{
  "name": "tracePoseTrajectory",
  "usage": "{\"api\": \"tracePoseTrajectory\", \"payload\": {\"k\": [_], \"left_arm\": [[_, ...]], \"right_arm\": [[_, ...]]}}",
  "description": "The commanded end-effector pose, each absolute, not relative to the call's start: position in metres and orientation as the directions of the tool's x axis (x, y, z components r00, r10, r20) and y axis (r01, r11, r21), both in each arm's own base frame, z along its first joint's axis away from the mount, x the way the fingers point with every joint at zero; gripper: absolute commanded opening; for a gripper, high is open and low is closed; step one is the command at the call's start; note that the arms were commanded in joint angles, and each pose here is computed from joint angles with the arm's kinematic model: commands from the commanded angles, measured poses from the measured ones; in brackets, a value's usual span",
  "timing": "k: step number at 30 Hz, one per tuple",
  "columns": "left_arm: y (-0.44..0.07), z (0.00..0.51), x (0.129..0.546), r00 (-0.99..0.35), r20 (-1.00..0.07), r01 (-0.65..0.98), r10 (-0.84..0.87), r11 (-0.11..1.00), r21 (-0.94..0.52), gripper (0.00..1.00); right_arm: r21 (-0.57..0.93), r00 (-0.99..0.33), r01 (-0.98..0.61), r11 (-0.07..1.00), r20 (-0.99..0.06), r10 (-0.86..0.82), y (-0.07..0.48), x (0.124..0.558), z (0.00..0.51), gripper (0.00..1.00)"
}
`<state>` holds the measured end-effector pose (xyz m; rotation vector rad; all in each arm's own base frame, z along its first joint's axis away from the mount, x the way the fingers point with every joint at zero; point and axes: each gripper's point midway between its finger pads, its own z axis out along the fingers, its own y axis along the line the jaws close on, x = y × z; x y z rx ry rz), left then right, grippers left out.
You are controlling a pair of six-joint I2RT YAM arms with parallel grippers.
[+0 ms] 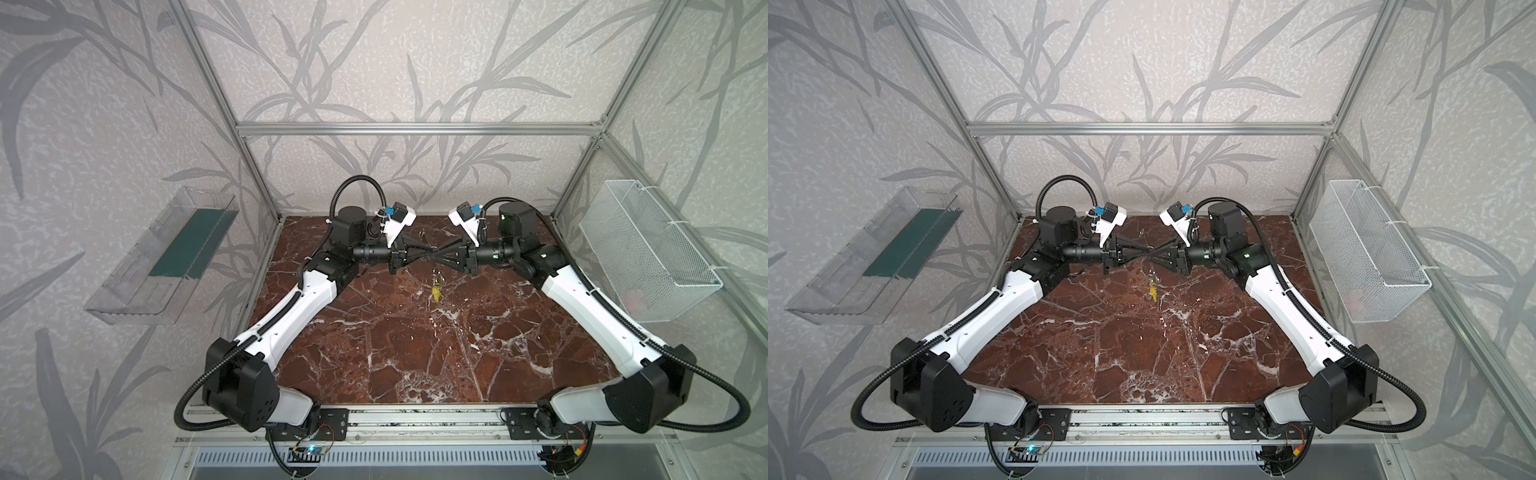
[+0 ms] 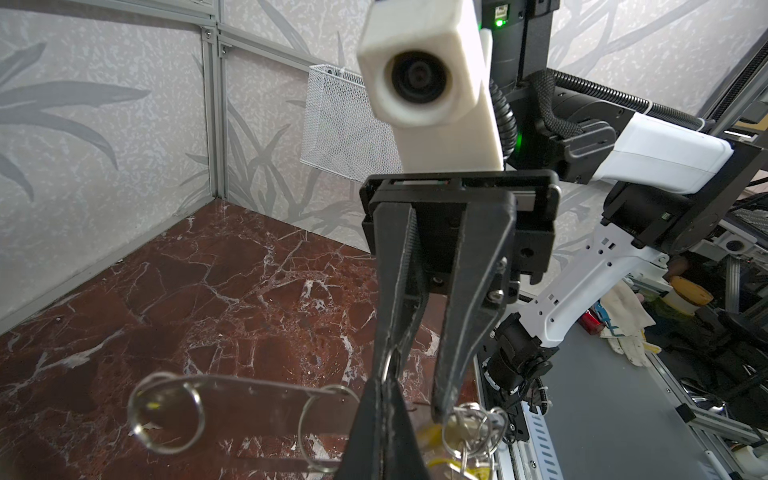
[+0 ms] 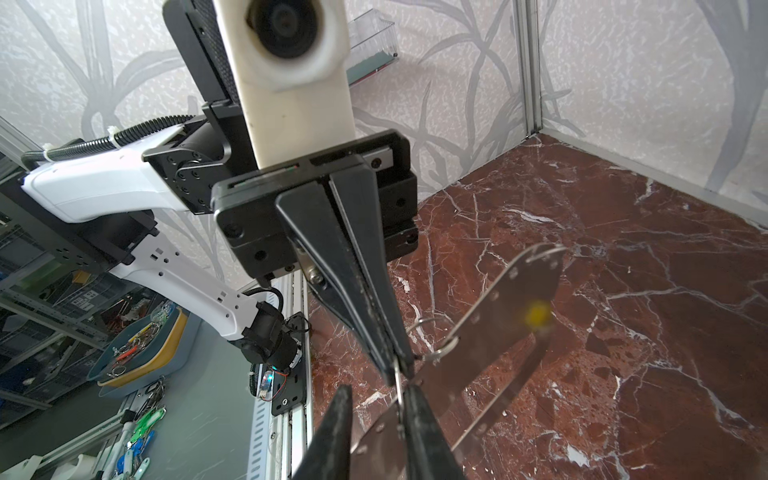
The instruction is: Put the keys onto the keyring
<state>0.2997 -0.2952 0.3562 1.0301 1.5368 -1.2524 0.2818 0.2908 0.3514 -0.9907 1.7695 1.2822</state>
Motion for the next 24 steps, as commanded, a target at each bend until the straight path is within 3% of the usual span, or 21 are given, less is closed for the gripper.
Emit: {"api": "tracePoseTrajectory", "payload": {"k": [1,6,19,24], "left_arm": [[-0.294,0.367,0.307,-0.242,-0.969,0.960,0.054,0.160,-0.231,0.00],[-0.294,0.368,0.312,-0.253,-0.967,0.955,0.042,0.168,-0.243,0.00],[-0.292,0.368,0.314,-0.253,-0.967,0.954,0.037,0.177,-0.243,0.00],[-0.292,0.366,0.312,-0.255,-0.966,0.953,0.038,0.177,-0.245,0.00]], "right_arm": [[0.365,-0.387,-0.917,0.158,-0.911,-0.140,0.289,0.267,0.372,0.22],[0.374,-0.393,-0.916,0.143,-0.909,-0.139,0.290,0.265,0.372,0.16],[0.373,-0.395,-0.913,0.165,-0.911,-0.122,0.290,0.270,0.373,0.16],[0.376,-0.395,-0.912,0.163,-0.912,-0.106,0.292,0.273,0.376,0.11]]}}
